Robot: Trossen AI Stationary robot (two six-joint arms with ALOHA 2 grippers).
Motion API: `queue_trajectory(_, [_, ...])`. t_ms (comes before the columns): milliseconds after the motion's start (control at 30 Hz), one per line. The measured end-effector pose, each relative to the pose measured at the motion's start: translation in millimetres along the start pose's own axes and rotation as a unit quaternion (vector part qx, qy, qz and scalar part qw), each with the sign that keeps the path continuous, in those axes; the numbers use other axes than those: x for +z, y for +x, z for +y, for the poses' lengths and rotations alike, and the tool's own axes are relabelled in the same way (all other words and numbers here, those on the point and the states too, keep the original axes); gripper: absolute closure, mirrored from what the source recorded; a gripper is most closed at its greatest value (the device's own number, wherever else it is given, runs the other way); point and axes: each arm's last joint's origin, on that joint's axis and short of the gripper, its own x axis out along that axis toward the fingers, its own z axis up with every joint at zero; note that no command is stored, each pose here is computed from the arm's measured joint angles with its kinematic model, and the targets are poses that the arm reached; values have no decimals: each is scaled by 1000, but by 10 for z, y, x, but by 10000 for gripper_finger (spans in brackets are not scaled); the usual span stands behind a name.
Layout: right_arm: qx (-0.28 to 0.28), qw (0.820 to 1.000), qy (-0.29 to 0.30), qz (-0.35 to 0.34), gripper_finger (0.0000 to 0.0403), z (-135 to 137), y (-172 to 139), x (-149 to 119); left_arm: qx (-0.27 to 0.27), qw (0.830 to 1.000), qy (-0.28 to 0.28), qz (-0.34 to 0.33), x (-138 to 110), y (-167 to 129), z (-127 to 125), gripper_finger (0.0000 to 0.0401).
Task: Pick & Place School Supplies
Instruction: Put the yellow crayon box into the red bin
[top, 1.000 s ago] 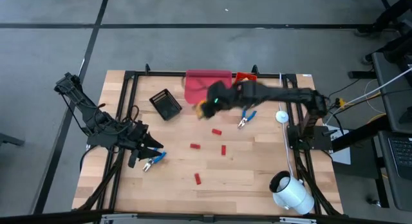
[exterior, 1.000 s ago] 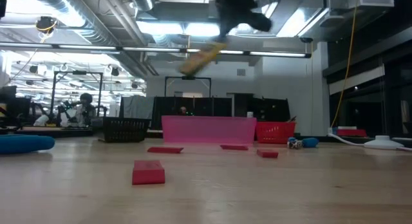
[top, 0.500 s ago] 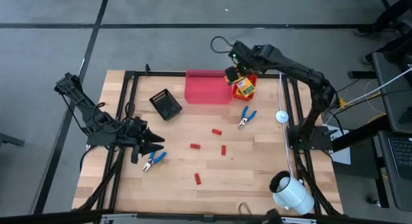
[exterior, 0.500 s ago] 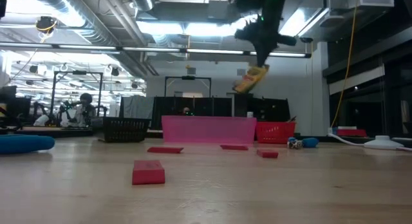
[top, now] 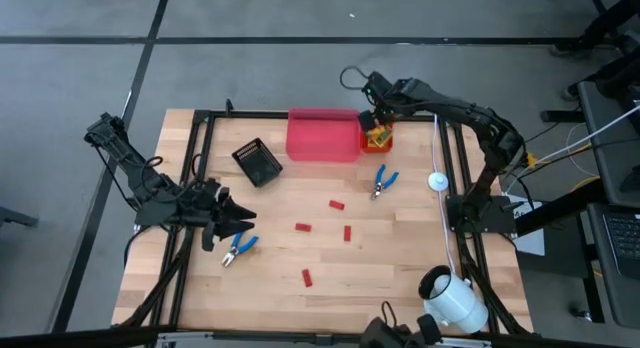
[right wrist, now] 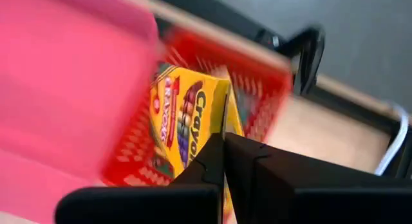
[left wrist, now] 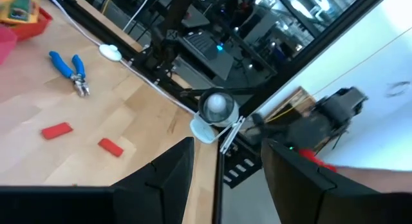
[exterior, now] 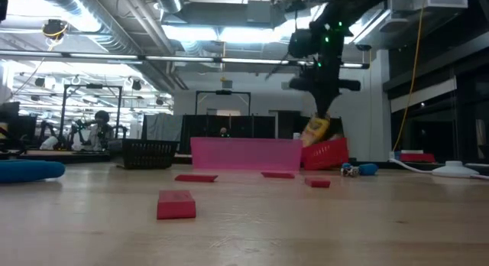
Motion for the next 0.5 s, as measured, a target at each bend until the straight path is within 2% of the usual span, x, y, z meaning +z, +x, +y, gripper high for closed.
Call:
queue_trajectory(133, [-7, 1000, -11, 26, 403, 22, 127, -165, -5, 1000, -5, -4, 10, 0, -11, 221])
queue_trajectory(333, [-3, 1000, -16, 15, 402, 50, 45, -299, -9, 1000, -9, -6, 17, 0, -20, 221])
queue_trajectory(500, [-4, 1000, -9, 2, 370, 42, -6, -311, -10, 1000, -9, -6, 18, 0, -21, 221])
